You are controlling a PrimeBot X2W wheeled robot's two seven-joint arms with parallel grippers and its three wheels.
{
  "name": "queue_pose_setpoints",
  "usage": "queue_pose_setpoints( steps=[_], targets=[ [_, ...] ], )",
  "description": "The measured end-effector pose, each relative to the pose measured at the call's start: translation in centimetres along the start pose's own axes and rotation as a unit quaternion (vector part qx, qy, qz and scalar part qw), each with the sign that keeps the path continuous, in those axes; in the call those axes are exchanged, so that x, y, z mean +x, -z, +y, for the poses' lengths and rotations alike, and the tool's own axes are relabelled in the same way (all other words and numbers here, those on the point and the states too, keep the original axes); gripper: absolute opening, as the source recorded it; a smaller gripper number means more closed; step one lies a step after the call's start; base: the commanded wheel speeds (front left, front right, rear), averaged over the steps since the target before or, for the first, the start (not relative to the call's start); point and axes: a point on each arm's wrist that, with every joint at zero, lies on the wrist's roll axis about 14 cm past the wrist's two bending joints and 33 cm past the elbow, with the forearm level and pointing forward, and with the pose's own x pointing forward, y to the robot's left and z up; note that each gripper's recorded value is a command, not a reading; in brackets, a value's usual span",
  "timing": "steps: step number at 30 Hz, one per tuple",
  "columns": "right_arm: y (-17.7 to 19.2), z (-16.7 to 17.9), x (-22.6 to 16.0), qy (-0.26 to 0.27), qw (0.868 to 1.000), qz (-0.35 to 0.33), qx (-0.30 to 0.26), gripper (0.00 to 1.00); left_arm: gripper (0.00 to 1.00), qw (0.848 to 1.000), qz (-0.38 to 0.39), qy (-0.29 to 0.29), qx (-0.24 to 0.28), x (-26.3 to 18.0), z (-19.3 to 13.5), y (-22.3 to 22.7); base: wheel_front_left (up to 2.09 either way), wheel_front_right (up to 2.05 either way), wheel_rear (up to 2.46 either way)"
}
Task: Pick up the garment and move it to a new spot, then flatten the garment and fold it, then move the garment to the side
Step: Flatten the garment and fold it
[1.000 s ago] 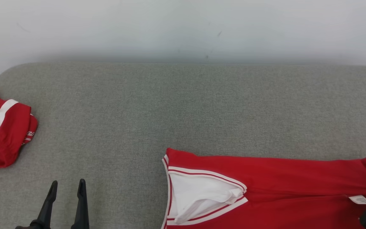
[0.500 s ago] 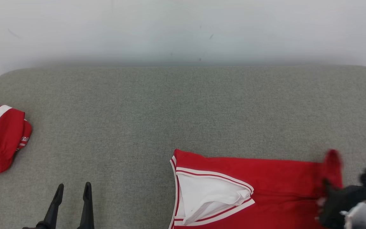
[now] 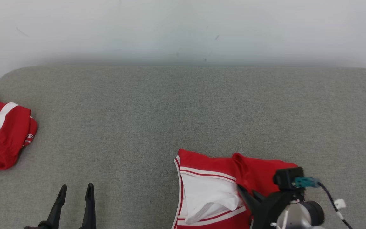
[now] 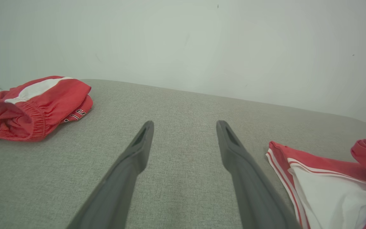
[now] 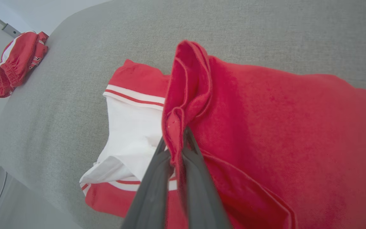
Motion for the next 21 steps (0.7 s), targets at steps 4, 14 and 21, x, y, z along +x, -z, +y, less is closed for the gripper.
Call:
queue_pose_setpoints(
  steps=[4, 14, 21],
  targets=[
    [-0.2, 2.0, 1.1, -0.03, 0.999, 0.008, -0.019, 0.0, 1.0, 1.0, 0.002, -0.003, -0.001, 0.1, 0.2, 0.2, 0.0, 0.0, 0.0],
    [0.7, 7.1, 3.7, -0.103, 0.99, 0.052, -0.078, 0.0, 1.0, 1.0, 0.004, 0.0, -0.004, 0.1, 0.0, 0.5, 0.0, 0.0, 0.0],
    [1.7, 7.3, 4.6, -0.106, 0.988, 0.071, -0.083, 0.41, 1.0, 1.0, 0.003, -0.016, -0.005, -0.7, 1.1, 0.5, 0.0, 0.0, 0.0]
  ],
)
